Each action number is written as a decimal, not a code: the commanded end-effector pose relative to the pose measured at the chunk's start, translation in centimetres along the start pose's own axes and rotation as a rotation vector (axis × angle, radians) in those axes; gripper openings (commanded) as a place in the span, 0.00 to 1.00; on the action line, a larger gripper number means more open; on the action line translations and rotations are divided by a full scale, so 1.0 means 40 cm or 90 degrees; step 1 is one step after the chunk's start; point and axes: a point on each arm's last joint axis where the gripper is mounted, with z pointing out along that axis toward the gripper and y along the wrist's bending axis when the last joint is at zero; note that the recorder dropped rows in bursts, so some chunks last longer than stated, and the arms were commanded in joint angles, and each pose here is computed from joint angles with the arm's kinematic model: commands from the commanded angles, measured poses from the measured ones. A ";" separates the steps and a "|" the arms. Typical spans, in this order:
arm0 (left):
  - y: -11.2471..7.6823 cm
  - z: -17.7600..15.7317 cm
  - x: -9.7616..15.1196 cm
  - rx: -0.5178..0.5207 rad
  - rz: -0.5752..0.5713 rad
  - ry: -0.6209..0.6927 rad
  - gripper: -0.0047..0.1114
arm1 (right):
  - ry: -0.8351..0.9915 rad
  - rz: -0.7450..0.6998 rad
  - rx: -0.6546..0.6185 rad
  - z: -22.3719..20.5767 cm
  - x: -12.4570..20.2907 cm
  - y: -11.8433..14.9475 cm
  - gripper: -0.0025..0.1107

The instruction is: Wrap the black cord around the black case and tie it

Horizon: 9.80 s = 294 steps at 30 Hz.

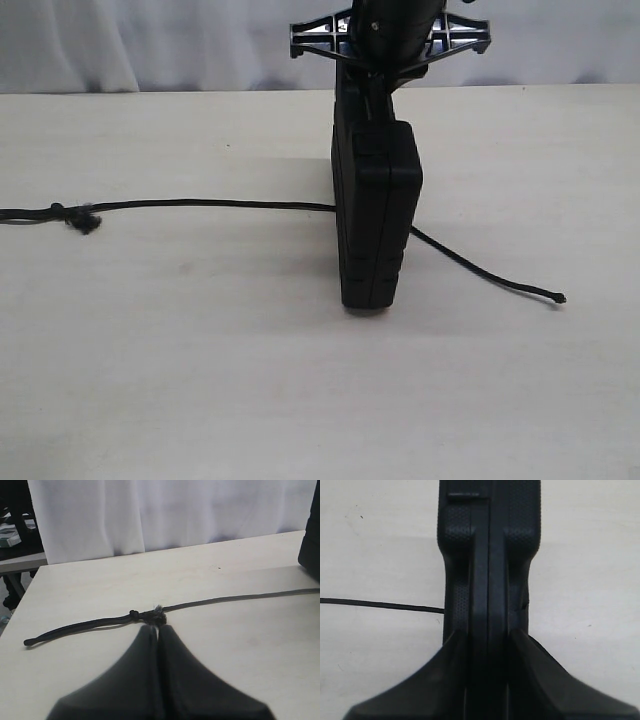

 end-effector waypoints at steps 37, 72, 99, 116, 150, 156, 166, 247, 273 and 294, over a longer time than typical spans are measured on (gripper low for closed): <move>0.000 0.000 0.001 -0.003 -0.002 -0.005 0.04 | -0.019 -0.002 0.000 -0.015 -0.010 -0.006 0.06; 0.035 -0.089 -0.176 0.038 -0.306 -0.588 0.04 | -0.020 -0.002 0.000 -0.015 -0.011 -0.006 0.06; 0.038 0.553 -0.263 0.066 0.110 0.595 0.04 | -0.021 -0.002 -0.001 -0.015 -0.011 -0.005 0.06; 0.053 0.843 -0.110 0.182 0.530 0.586 0.65 | -0.021 -0.002 -0.001 -0.015 -0.011 -0.005 0.06; -0.076 0.905 -0.018 0.302 -0.072 0.740 0.04 | -0.022 -0.002 -0.002 -0.015 -0.011 -0.005 0.06; -0.144 0.900 -0.051 0.411 -0.236 0.715 0.24 | -0.022 -0.002 -0.002 -0.015 -0.011 -0.005 0.06; -0.171 0.901 -0.099 0.530 -0.172 0.678 0.53 | -0.022 -0.002 -0.002 -0.015 -0.011 -0.005 0.06; -0.285 0.846 -0.085 0.719 0.882 0.324 0.54 | -0.022 -0.002 -0.002 -0.015 -0.011 -0.005 0.06; -0.354 0.864 0.003 0.795 0.916 0.251 0.42 | -0.022 -0.002 -0.002 -0.015 -0.011 -0.005 0.06; -0.312 0.805 -0.130 0.670 0.578 0.436 0.04 | -0.022 -0.002 -0.002 -0.015 -0.011 -0.005 0.06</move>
